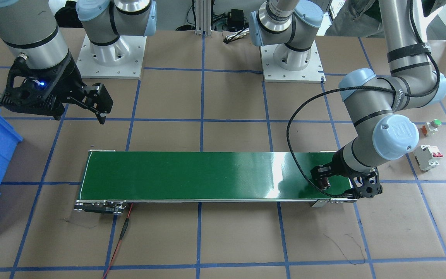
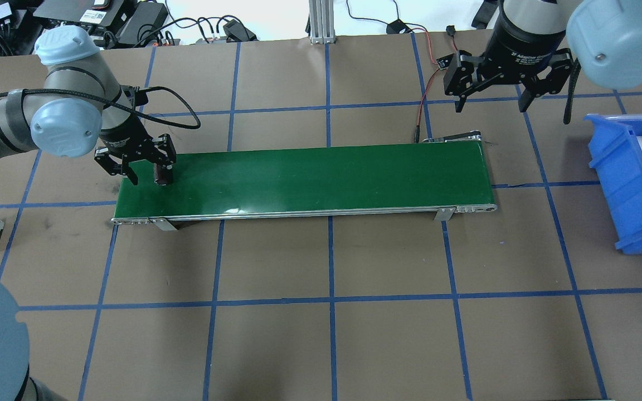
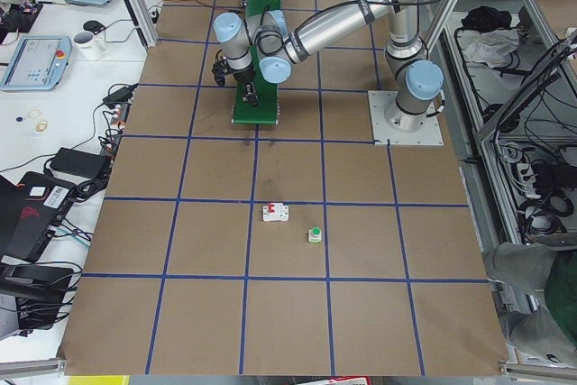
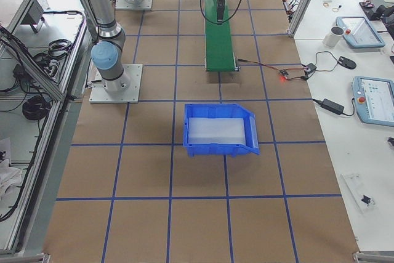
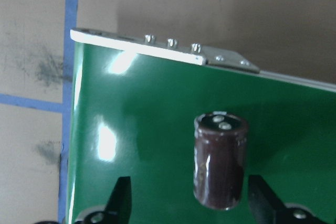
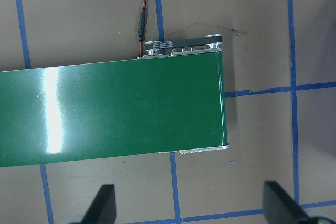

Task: Move capacitor from left to right
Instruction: 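Release the capacitor onto the belt and raise the left gripper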

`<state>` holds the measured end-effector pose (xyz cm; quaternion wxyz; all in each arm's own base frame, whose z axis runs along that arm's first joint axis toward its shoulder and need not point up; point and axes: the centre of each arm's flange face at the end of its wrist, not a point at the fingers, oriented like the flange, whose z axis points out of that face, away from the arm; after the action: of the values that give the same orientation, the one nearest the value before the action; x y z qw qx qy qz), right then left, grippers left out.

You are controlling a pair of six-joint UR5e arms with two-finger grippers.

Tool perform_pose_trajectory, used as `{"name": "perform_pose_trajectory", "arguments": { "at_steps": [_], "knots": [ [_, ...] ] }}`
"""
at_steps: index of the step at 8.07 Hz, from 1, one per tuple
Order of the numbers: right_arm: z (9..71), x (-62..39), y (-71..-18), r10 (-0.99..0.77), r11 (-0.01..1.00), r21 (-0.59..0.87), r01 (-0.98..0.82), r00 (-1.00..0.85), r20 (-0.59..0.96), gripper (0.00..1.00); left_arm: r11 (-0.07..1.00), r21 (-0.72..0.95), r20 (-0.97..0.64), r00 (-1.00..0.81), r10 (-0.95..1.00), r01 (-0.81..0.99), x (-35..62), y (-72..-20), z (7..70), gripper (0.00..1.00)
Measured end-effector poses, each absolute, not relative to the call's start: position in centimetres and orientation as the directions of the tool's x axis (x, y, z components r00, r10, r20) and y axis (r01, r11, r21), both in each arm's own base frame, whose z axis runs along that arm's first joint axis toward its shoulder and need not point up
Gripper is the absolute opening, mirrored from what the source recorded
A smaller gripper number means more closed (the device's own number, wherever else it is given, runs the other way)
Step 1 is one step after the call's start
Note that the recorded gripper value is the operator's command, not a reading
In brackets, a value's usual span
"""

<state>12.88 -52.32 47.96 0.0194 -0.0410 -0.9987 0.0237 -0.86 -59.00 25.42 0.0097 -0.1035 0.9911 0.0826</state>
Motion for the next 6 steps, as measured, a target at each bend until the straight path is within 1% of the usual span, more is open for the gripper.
{"name": "perform_pose_trajectory", "arguments": {
  "at_steps": [1,3,5,6],
  "knots": [
    [48.0,12.9,-52.3,0.083,0.996,-0.049,0.081,-0.996,0.037,1.00,0.958,0.201,-0.050,-0.979,-0.198,-0.205,-0.8,-58.8,26.2,1.00],
    [48.0,12.9,-52.3,0.083,0.996,-0.048,0.081,-0.996,0.037,1.00,0.951,0.235,-0.056,-0.980,-0.194,-0.201,-0.4,-60.2,30.8,1.00],
    [48.0,12.9,-52.3,0.082,0.996,-0.049,0.080,-0.996,0.036,1.00,0.954,0.221,-0.055,-0.980,-0.193,-0.201,-0.1,-61.3,35.3,1.00],
    [48.0,12.9,-52.3,0.080,0.996,-0.049,0.078,-0.996,0.036,1.00,0.957,0.207,-0.055,-0.979,-0.196,-0.204,0.1,-61.4,36.5,1.00]
  ]
}}
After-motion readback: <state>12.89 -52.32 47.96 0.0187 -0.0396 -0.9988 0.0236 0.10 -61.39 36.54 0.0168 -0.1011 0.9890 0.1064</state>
